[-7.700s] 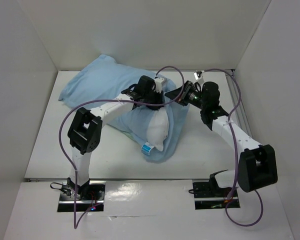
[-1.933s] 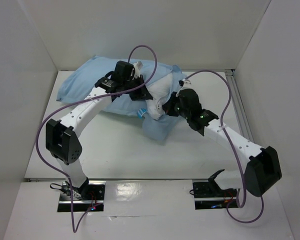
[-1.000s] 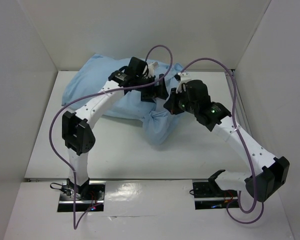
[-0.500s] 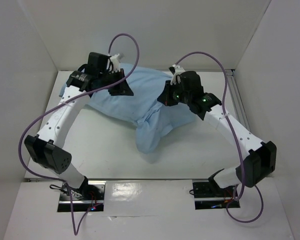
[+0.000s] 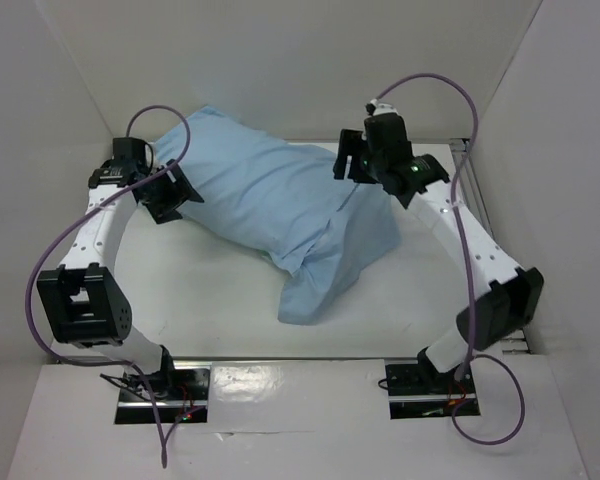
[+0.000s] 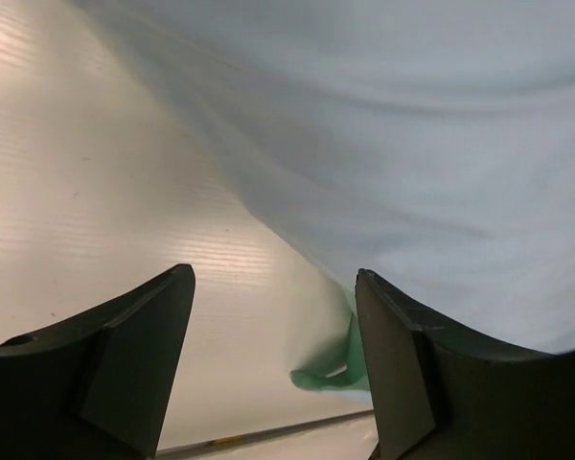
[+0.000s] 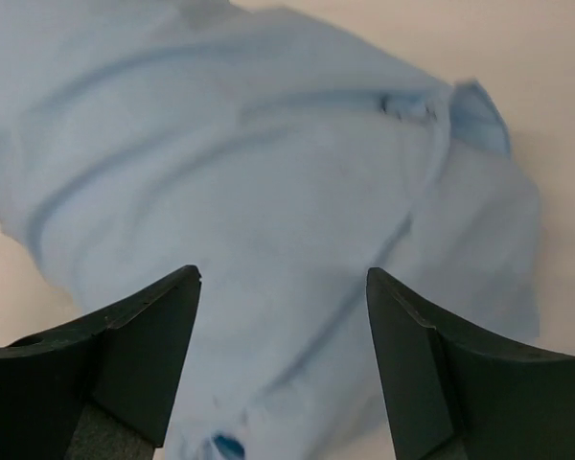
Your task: Put the pillow into the pillowcase
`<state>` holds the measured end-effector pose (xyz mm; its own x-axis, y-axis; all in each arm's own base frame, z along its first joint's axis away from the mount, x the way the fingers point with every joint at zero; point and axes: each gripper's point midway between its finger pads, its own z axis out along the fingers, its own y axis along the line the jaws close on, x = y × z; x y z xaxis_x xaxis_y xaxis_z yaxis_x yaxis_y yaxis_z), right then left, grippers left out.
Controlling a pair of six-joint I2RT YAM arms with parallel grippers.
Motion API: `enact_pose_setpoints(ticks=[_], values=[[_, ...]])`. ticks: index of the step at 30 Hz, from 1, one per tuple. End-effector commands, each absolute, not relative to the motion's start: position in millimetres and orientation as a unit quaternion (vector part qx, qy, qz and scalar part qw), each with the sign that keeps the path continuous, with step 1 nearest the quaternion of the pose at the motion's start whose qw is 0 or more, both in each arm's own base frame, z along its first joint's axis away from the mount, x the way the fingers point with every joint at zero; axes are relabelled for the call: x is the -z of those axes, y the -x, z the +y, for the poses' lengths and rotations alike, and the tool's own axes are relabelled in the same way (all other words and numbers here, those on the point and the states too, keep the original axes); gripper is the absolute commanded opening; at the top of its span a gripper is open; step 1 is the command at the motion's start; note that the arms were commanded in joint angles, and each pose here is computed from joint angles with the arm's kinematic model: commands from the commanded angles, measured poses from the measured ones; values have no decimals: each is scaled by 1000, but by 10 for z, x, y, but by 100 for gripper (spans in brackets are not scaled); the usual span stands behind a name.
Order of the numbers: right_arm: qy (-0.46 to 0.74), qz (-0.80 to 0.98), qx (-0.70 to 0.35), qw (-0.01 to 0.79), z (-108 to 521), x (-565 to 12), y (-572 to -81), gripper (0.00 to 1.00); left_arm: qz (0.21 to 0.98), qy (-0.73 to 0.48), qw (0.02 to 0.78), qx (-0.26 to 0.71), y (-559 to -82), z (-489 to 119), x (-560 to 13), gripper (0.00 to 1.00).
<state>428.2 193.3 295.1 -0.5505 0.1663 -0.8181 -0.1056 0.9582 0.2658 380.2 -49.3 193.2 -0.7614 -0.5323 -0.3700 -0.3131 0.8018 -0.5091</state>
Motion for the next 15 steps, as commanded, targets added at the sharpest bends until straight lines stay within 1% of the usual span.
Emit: enact_pose_setpoints(ticks=[1,3,4,5,6,7,8,10,11,12,14,15], values=[[-18,855,-146,497,1660,-3223,-3716,77,884,286,303,210,-3828,-235,-2123,82],[25,874,-175,453,1849,-3010,-3499,80,875,311,311,199,-3802,-110,-2100,82],[43,882,-172,437,1916,-2910,-3403,83,872,321,311,199,-3783,-69,-2063,83],[82,899,-171,395,2145,-2645,-3168,89,868,346,304,185,-3753,46,-1945,83],[93,906,-144,386,2193,-2502,-3104,90,866,351,304,183,-3718,80,-1934,84],[100,910,-135,380,2268,-2430,-3004,90,864,359,306,174,-3688,142,-1911,84],[116,912,-132,370,2482,-2332,-2798,92,863,375,296,166,-3645,195,-1816,85],[103,917,-64,380,2378,-2184,-2681,93,852,400,298,160,-3574,349,-1798,85],[79,920,-60,378,2453,-2130,-2523,93,848,415,289,157,-3531,406,-1726,85],[68,924,-39,374,2348,-2049,-2418,93,838,436,291,155,-3493,512,-1725,85],[54,922,-48,381,2383,-1999,-2296,93,829,448,296,158,-3480,578,-1717,85],[72,923,-84,370,2573,-1900,-2139,93,826,448,300,164,-3501,593,-1739,85]])
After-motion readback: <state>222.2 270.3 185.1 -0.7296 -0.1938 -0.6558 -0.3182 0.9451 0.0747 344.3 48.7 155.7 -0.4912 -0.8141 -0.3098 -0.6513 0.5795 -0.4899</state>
